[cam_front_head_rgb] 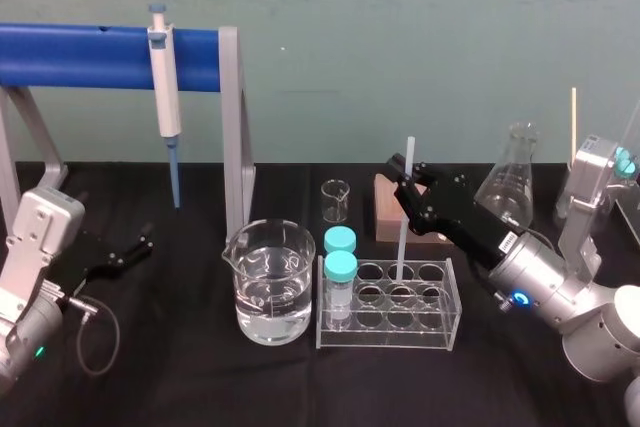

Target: Pick up the stirring rod with one hand, then place it down.

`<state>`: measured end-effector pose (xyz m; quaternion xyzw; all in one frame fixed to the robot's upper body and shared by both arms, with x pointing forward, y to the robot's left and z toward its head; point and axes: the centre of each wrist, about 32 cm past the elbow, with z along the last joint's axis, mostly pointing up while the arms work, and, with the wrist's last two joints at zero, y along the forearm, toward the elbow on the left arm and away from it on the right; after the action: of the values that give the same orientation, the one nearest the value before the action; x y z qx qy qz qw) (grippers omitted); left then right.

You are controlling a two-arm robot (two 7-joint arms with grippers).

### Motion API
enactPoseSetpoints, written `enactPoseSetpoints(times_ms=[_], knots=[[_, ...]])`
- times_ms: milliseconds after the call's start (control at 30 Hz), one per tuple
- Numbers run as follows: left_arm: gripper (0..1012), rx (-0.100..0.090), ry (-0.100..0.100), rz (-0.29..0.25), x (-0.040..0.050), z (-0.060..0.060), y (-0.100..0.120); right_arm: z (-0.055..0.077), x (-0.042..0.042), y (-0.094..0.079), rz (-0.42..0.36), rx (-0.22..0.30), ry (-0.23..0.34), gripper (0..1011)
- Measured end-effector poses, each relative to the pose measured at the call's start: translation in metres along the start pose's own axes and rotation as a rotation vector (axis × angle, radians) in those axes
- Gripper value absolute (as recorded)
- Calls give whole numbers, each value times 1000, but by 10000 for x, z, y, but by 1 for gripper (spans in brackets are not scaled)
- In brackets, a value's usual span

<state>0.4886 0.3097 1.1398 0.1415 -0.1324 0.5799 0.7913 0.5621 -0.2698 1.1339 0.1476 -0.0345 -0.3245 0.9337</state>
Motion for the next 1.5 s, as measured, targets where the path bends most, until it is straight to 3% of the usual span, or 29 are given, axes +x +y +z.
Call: enactPoseSetpoints(times_ms=[767, 1500], knots=[[1000, 0, 0, 0, 0, 0, 0, -244, -45, -80, -43, -54, 37, 67], [1000, 0, 0, 0, 0, 0, 0, -272, -59, -87, -54, -70, 33, 80]])
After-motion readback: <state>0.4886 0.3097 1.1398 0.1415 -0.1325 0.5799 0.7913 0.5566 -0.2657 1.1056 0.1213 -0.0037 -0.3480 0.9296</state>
